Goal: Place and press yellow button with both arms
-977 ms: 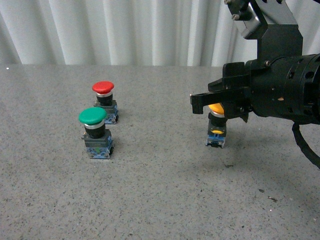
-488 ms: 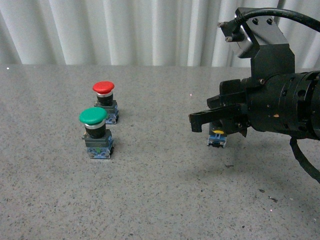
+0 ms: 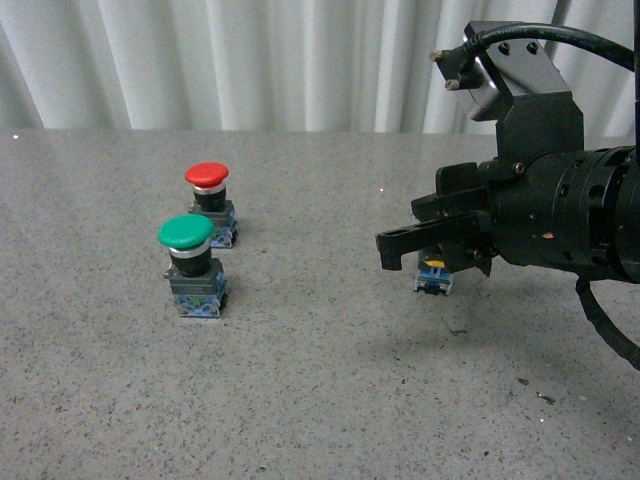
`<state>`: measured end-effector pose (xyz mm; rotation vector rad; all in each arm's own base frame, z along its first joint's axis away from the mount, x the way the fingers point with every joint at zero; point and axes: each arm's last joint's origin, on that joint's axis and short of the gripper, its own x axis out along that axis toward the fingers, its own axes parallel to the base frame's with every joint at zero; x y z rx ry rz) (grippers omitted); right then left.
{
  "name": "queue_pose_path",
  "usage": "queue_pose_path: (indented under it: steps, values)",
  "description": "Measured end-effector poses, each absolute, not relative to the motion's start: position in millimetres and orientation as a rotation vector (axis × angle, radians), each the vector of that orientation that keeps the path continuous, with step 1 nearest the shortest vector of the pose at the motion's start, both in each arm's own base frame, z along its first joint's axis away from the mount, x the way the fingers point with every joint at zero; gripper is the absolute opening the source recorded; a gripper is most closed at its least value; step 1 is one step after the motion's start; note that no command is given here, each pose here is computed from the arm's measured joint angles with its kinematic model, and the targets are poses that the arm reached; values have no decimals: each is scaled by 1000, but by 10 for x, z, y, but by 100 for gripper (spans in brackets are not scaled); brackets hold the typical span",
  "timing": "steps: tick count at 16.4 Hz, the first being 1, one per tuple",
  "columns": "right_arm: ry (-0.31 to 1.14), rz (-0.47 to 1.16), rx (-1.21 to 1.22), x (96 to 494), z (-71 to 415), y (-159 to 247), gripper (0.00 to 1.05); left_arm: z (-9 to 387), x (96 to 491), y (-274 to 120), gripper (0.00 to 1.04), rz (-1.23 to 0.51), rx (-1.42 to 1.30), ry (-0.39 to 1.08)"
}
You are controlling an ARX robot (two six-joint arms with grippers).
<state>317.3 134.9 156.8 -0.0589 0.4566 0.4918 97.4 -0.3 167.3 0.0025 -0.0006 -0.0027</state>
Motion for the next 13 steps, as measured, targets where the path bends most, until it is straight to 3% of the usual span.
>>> queue_pose_path:
  steps: [7, 11, 13]
  values:
    - [544, 477, -67, 3116, 1350, 1294, 2, 1673, 974, -3, 98, -3, 2, -1]
    - [330, 566, 47, 3042, 1843, 1354, 2, 1674, 974, -3, 98, -2, 2, -1]
    - [298, 632, 75, 2888, 1999, 1409, 2, 1674, 974, -3, 98, -2, 2, -1]
